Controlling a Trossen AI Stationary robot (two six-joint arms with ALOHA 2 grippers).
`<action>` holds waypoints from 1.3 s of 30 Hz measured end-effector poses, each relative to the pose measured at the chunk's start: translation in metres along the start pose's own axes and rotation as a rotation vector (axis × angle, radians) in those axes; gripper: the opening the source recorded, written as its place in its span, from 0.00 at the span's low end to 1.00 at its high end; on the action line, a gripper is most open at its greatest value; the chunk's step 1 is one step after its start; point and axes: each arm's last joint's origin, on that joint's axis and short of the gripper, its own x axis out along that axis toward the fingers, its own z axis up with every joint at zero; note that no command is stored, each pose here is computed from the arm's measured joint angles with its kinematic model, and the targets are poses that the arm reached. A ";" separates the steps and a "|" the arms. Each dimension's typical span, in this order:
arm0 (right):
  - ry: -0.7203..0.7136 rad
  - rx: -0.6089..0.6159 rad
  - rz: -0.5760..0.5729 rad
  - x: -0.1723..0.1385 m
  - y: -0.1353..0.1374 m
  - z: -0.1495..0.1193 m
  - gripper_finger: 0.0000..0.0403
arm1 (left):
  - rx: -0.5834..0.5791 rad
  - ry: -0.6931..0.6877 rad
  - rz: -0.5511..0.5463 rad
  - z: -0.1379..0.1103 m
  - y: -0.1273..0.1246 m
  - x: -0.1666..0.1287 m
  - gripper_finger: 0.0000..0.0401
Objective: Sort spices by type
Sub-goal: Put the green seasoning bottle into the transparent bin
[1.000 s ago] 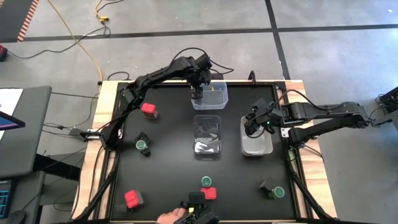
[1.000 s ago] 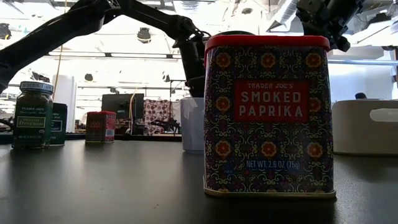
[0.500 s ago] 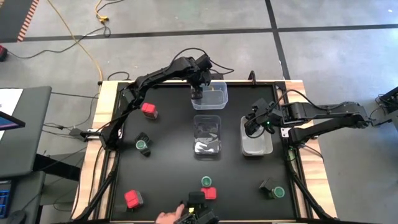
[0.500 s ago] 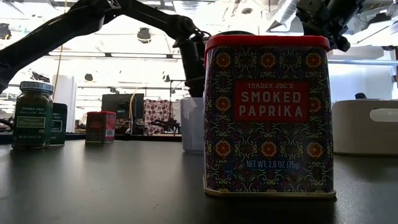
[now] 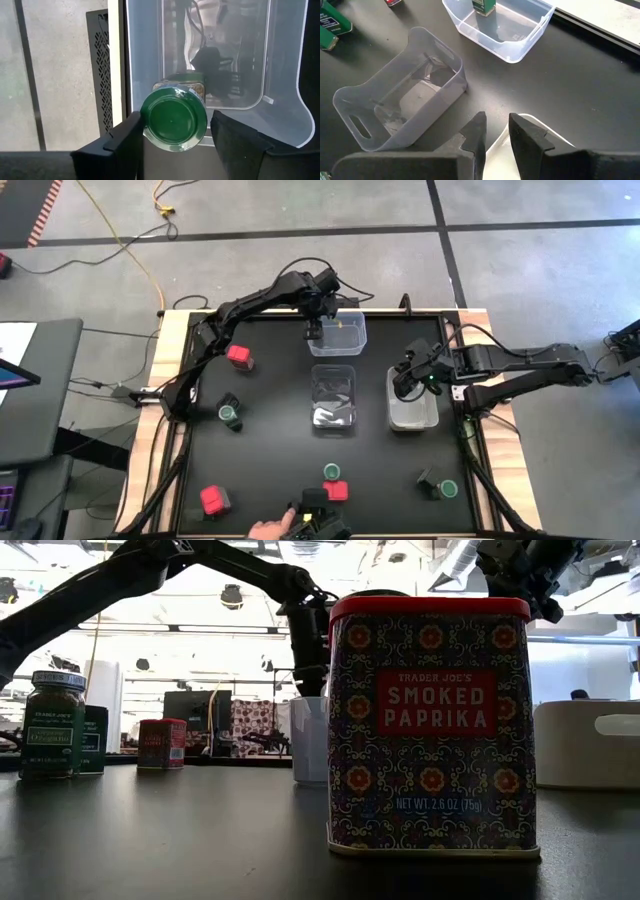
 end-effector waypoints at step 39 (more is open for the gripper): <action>0.001 -0.001 -0.001 0.000 0.000 0.000 0.28 | -0.123 -0.056 0.029 0.009 -0.002 -0.001 0.31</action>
